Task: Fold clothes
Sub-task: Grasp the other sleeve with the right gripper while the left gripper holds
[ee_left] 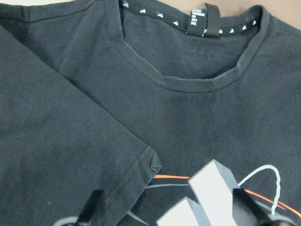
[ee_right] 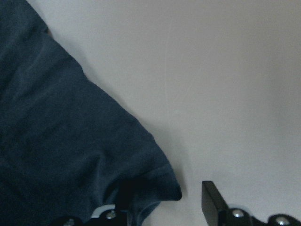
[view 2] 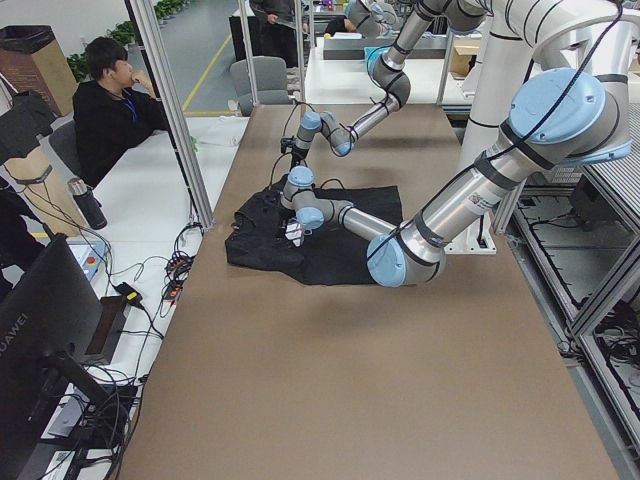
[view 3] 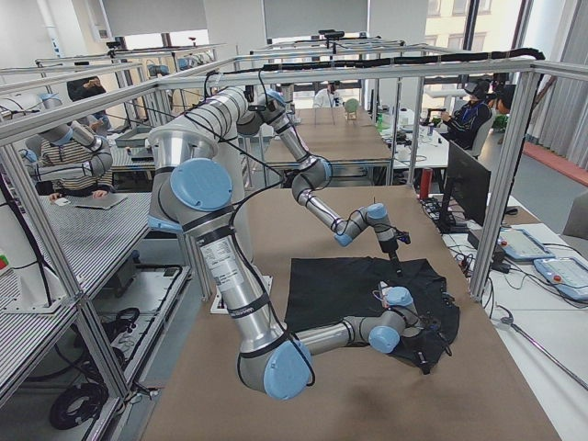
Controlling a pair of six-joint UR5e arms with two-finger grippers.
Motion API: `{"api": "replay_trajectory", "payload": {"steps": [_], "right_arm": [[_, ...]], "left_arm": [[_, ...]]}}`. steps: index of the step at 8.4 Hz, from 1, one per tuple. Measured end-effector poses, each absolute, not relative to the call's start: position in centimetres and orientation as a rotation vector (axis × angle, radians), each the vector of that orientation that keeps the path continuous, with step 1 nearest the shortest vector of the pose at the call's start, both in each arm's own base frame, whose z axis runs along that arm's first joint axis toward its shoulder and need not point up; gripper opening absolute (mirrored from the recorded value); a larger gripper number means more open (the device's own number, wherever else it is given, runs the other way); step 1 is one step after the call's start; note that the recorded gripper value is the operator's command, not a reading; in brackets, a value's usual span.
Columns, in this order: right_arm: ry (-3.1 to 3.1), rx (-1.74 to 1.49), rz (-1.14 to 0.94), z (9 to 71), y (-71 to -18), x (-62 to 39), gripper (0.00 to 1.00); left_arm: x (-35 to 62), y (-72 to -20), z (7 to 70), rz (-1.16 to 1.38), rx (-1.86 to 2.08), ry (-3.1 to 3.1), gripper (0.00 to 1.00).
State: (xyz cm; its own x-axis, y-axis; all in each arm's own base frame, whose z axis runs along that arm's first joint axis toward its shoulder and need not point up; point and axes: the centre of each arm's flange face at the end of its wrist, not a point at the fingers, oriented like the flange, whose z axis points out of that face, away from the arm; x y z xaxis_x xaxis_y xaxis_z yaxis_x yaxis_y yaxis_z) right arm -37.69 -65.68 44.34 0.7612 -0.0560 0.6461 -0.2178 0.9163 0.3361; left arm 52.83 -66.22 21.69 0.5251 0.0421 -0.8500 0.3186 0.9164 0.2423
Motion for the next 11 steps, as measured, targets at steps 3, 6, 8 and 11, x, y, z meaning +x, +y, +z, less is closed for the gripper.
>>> {"api": "replay_trajectory", "payload": {"steps": [3, 6, 8, 11], "right_arm": [[-0.724, 0.409, 0.069, 43.8, -65.7, -37.1, 0.57], [-0.710, 0.413, 0.024, 44.5, -65.7, -36.9, 0.49], [-0.699, 0.417, -0.002, 44.9, -65.7, -36.9, 0.29], [-0.692, 0.422, -0.022, 45.1, -65.7, -36.9, 0.01]], "left_arm": [[53.1, -66.0, 21.6, -0.169, 0.394, 1.014, 0.95], [53.3, -65.9, 21.6, -0.168, 0.393, 1.013, 0.95], [53.3, -65.8, 21.7, -0.167, 0.394, 1.013, 0.95], [53.4, -65.8, 21.7, -0.167, 0.394, 1.014, 0.95]]}}
